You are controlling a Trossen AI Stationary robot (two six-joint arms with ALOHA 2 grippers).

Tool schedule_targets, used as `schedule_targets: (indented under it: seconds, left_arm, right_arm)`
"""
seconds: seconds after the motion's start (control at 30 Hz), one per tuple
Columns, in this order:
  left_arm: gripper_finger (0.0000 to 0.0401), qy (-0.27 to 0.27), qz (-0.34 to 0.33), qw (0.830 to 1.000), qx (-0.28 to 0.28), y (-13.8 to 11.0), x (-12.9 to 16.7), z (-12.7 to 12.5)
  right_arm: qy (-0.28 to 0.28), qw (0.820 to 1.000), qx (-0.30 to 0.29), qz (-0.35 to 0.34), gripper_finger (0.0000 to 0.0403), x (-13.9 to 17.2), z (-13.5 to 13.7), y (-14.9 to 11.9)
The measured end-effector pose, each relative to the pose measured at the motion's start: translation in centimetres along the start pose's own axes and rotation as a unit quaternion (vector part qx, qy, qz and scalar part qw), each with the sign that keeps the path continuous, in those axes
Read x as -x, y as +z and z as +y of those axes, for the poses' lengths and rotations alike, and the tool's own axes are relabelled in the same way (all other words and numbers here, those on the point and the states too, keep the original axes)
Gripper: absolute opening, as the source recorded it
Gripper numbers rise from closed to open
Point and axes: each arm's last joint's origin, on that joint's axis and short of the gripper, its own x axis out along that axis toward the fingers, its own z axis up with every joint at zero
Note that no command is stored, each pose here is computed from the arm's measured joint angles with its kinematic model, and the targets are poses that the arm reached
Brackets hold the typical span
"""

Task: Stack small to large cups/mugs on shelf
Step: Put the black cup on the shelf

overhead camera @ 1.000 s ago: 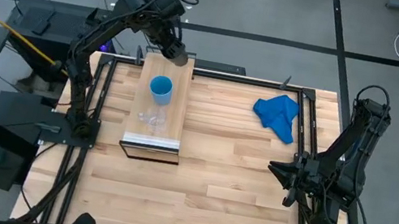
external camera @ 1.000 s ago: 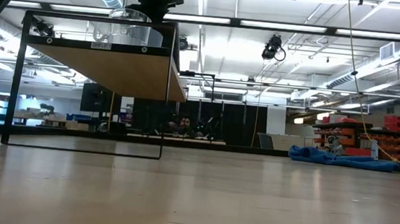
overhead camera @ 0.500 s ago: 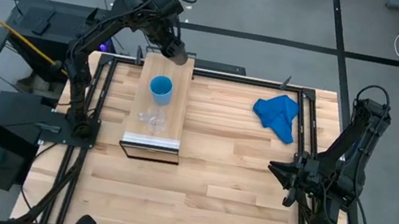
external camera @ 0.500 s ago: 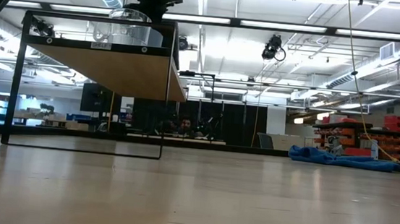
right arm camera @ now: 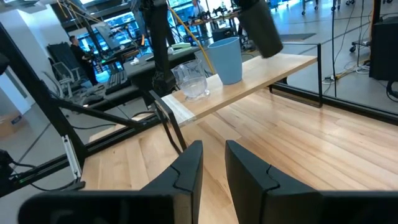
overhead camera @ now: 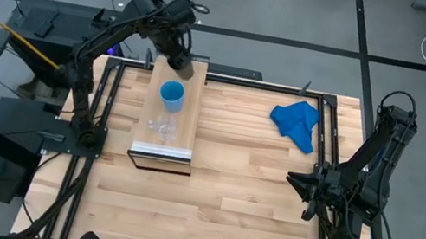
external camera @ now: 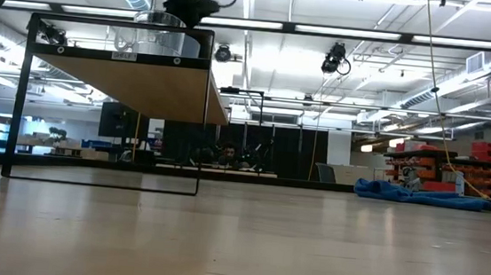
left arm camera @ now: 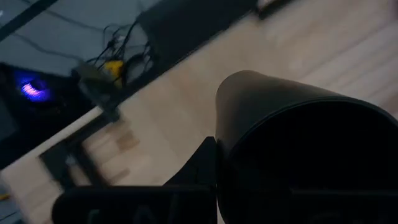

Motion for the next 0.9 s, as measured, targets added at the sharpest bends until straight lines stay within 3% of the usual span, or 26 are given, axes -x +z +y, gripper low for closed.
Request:
schedule_targets:
  seconds: [0.33,0.63,0.9]
  left_arm:
    - [0.0008,0.027,0.016,0.999,0.014,-2.3,0.4,1.6]
    - [0.0008,-0.005,0.044,0.999,-0.004,-2.4,-1.1,1.7]
    - [0.0008,-0.049,0.027,0.998,0.029,-1.4,-1.7,2.8]
  right_arm:
    - [0.000,1.000,0.000,0.000,0.0075,0.0,0.0,0.0]
    - [0.000,1.000,0.000,0.000,0.0075,0.0,0.0,0.0]
    - [0.000,1.000,0.000,0.000,0.0075,0.0,0.0,0.0]
